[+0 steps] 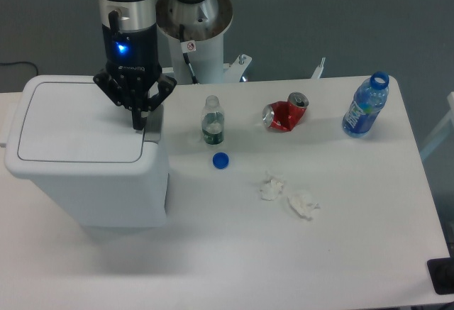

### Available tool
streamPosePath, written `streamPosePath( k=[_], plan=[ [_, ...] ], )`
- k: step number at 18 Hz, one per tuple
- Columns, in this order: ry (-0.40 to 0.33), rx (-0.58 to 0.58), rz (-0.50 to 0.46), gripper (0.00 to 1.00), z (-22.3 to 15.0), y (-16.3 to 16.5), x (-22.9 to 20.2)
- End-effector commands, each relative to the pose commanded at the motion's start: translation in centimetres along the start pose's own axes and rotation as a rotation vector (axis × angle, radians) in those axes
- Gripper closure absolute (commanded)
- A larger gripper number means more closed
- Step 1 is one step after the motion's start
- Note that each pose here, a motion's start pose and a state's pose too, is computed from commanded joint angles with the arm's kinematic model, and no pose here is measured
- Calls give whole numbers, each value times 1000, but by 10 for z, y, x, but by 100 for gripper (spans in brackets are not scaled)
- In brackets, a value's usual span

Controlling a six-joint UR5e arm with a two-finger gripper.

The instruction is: Close the trash can

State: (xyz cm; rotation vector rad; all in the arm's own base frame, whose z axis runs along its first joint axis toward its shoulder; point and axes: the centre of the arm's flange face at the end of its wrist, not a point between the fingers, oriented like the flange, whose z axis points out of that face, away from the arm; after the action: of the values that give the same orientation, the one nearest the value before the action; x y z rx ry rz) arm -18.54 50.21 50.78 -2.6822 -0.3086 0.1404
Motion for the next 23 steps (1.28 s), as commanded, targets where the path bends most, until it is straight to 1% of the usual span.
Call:
streamPosePath(
  k=[14,17,18,20,21,22,23],
  plan=[
    [4,-10,-3,93,6,0,-1],
    [2,11,-7,92,-2,-5,-5],
    [4,24,-6,86,-8,-8,-5],
    [8,64,-8,66,-24,-16,-7],
    [8,81,-10,51,-32,-20,-10],
    [2,87,-17,31,-35,-21,-16],
    [-10,90,-27,0,-37,-20,-24]
  ],
)
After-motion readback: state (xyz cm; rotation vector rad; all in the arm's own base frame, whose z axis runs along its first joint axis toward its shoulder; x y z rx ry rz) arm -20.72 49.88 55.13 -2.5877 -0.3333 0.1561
